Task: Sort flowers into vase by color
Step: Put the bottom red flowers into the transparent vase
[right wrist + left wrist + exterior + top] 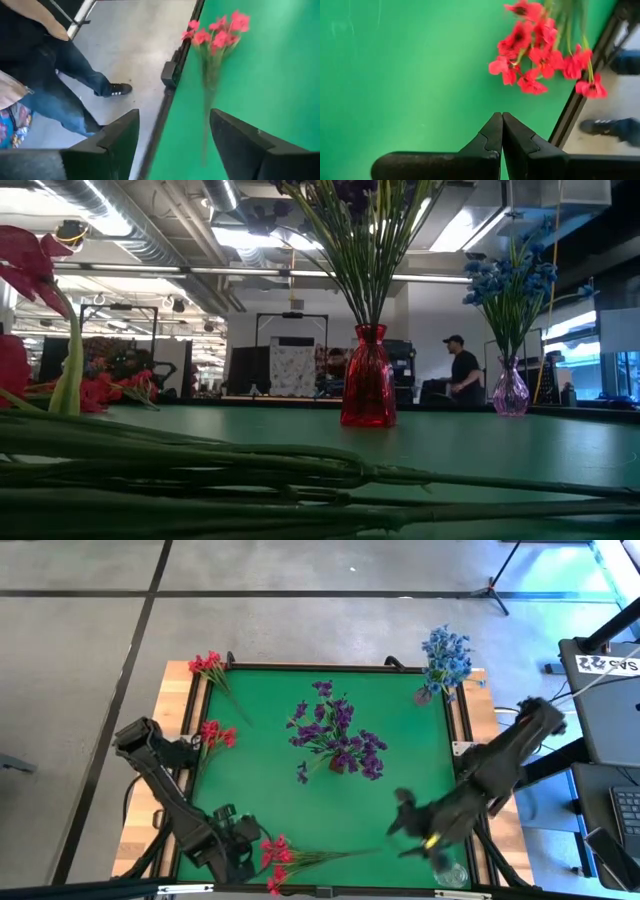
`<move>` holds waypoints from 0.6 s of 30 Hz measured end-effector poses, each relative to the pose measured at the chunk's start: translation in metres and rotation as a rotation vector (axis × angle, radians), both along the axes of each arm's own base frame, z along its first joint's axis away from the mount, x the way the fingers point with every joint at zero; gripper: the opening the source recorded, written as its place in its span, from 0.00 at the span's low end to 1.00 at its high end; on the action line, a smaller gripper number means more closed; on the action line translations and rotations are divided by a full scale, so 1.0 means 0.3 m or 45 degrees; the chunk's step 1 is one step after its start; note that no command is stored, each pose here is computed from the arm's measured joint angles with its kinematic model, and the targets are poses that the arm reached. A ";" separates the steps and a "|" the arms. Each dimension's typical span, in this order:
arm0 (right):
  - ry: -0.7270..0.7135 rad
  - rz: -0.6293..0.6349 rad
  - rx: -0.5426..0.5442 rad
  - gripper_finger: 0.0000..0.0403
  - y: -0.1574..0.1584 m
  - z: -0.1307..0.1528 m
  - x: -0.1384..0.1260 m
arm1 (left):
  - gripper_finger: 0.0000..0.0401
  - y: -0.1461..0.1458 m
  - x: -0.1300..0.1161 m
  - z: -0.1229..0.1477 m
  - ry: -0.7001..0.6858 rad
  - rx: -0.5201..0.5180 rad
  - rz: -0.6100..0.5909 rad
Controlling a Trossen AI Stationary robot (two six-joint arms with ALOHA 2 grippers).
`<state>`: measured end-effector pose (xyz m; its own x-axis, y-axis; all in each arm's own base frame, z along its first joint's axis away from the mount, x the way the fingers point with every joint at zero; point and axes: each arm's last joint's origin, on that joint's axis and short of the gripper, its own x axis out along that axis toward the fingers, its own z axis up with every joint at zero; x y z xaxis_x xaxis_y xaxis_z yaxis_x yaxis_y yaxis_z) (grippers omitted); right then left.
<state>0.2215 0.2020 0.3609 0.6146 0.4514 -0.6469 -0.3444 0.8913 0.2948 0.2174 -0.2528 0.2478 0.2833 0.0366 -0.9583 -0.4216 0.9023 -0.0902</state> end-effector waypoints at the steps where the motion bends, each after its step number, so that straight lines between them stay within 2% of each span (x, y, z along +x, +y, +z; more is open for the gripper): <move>1: 0.026 -0.029 0.025 0.60 0.030 -0.031 0.031 | 0.01 -0.009 -0.010 0.000 -0.017 0.023 -0.042; 4: 0.083 -0.119 0.051 0.60 0.100 -0.127 0.112 | 0.01 -0.034 -0.041 0.003 -0.092 0.108 -0.153; 8: 0.109 -0.210 0.051 0.60 0.163 -0.237 0.187 | 0.01 -0.055 -0.069 0.006 -0.176 0.190 -0.224; 12: 0.124 -0.222 0.004 0.60 0.205 -0.330 0.233 | 0.01 -0.071 -0.091 0.008 -0.235 0.234 -0.250; 18: 0.116 -0.198 -0.156 0.60 0.222 -0.466 0.302 | 0.01 -0.087 -0.115 0.008 -0.241 0.232 -0.278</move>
<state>0.3122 0.2686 0.2210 0.6072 0.2705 -0.7471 -0.1770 0.9627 0.2047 0.1830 -0.2788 0.2504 0.4754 0.1210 -0.8714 -0.2078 0.9779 0.0224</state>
